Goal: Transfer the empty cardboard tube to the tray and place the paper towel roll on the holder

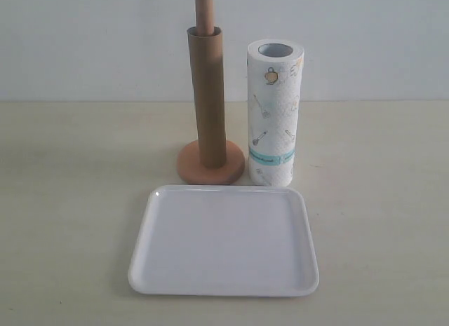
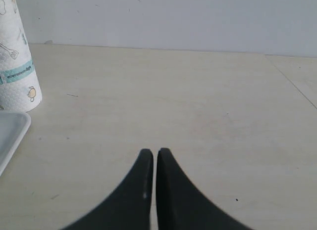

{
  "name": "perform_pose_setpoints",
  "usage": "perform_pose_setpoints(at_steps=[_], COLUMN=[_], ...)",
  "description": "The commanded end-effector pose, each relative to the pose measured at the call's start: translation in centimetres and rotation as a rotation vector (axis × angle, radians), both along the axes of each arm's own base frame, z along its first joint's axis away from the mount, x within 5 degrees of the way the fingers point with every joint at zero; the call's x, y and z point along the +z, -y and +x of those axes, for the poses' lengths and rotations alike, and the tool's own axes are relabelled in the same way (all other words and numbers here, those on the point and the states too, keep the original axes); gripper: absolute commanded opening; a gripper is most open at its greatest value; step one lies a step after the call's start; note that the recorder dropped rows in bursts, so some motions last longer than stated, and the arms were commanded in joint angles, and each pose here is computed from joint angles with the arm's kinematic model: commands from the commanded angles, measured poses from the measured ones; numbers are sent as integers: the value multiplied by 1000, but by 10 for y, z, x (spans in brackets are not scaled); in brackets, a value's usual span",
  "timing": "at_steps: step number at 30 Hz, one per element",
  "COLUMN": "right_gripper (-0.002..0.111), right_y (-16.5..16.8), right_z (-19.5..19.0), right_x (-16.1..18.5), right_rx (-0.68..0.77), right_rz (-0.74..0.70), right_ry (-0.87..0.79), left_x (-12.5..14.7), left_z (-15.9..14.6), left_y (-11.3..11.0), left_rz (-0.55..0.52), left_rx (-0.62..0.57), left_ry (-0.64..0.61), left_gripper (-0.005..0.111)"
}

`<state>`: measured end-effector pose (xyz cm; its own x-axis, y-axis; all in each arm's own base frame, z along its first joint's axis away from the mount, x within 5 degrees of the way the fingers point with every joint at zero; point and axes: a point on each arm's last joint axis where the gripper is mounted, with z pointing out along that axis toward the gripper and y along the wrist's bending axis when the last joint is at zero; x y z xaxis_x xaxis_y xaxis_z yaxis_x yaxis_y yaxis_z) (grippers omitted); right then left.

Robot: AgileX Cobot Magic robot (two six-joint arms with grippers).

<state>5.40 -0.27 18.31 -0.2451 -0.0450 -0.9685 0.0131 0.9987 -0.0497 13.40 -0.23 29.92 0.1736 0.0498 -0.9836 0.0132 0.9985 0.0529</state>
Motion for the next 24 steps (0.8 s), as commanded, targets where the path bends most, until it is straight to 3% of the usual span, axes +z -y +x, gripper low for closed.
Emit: perform_pose_setpoints(at_steps=[1,5,10,18,24], right_gripper=[2,2,2,2,2], right_y=[0,0,0,0,0], right_z=[0,0,0,0,0], right_x=[1,1,1,1,1], right_rx=[-3,-3,-3,-3,-3], right_rz=[6,6,6,6,6], right_ry=[11,11,11,13,13], left_x=[-10,-17,-30,-53,-63], left_z=[32,49,63,102,135], left_y=[2,3,12,41,56], left_rz=[6,-69,-156,41,22], left_rx=[-13,-40,-150,-451,-638], left_ry=[-8,24,-32,-182,-154], left_gripper=[4,4,4,4,4])
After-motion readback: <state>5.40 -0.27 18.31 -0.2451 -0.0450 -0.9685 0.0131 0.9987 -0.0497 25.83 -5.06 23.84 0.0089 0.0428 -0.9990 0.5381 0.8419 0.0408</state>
